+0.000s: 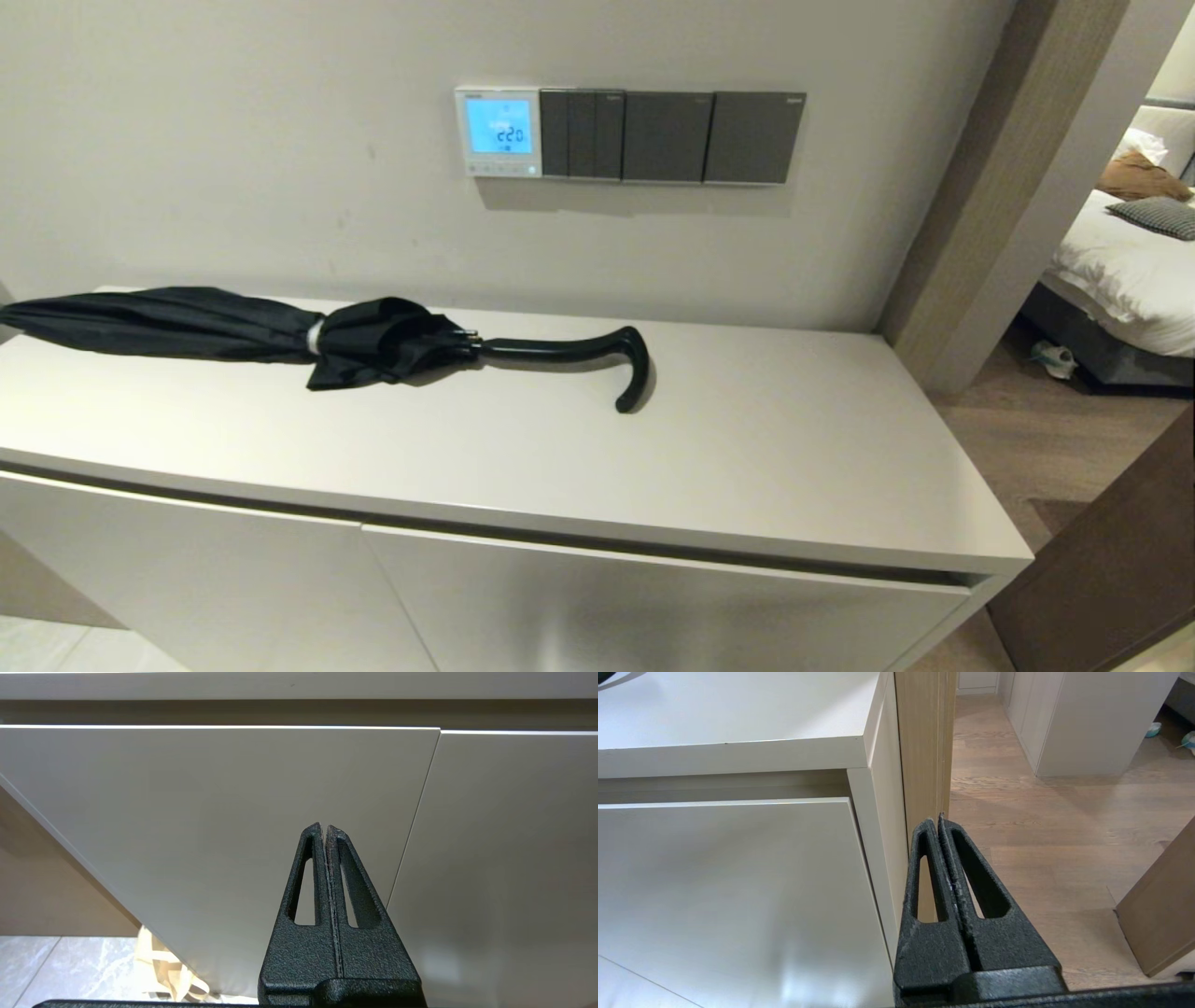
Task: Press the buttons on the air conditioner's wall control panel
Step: Turn off the central air conditioner
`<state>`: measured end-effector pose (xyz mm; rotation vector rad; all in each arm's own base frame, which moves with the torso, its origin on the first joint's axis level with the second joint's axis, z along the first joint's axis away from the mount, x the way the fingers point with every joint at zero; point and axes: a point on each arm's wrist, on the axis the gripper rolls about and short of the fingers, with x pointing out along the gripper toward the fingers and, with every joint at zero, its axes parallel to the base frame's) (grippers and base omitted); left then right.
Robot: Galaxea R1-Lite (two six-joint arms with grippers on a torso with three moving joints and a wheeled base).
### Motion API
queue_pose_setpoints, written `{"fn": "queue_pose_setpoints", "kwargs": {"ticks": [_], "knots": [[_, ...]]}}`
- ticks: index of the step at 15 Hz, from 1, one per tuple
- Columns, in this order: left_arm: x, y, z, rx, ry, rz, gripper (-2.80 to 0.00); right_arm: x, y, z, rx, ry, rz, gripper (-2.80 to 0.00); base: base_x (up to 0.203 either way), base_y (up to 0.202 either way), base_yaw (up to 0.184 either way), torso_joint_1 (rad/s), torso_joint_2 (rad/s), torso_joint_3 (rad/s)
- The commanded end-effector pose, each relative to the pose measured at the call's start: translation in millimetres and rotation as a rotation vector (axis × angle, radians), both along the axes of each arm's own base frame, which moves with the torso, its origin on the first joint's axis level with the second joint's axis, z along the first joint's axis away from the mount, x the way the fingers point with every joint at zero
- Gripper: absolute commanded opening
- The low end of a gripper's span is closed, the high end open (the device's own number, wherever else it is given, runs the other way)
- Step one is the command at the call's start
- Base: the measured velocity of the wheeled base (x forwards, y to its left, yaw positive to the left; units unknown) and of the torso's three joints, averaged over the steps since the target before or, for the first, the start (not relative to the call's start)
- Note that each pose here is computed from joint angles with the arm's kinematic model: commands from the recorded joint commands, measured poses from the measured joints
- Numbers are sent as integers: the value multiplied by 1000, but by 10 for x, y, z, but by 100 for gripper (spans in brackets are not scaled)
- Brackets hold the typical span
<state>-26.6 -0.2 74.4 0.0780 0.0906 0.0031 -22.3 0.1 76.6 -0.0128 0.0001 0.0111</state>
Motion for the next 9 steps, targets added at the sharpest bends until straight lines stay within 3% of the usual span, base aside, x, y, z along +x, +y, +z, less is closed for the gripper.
{"fn": "queue_pose_setpoints", "kwargs": {"ticks": [1, 6, 9], "knots": [[-2, 0, 0, 0, 0, -1, -280, 2, 0, -1, 0, 1, 1, -280, 0, 0, 0, 0, 0, 0], [2, 1, 11, -78, -16, 8, -280, 2, 0, -6, 10, 6, 0, -280, 0, 0, 0, 0, 0, 0], [5, 1, 10, -78, -20, 9, -280, 2, 0, -6, 11, 6, 0, -280, 0, 0, 0, 0, 0, 0]]}}
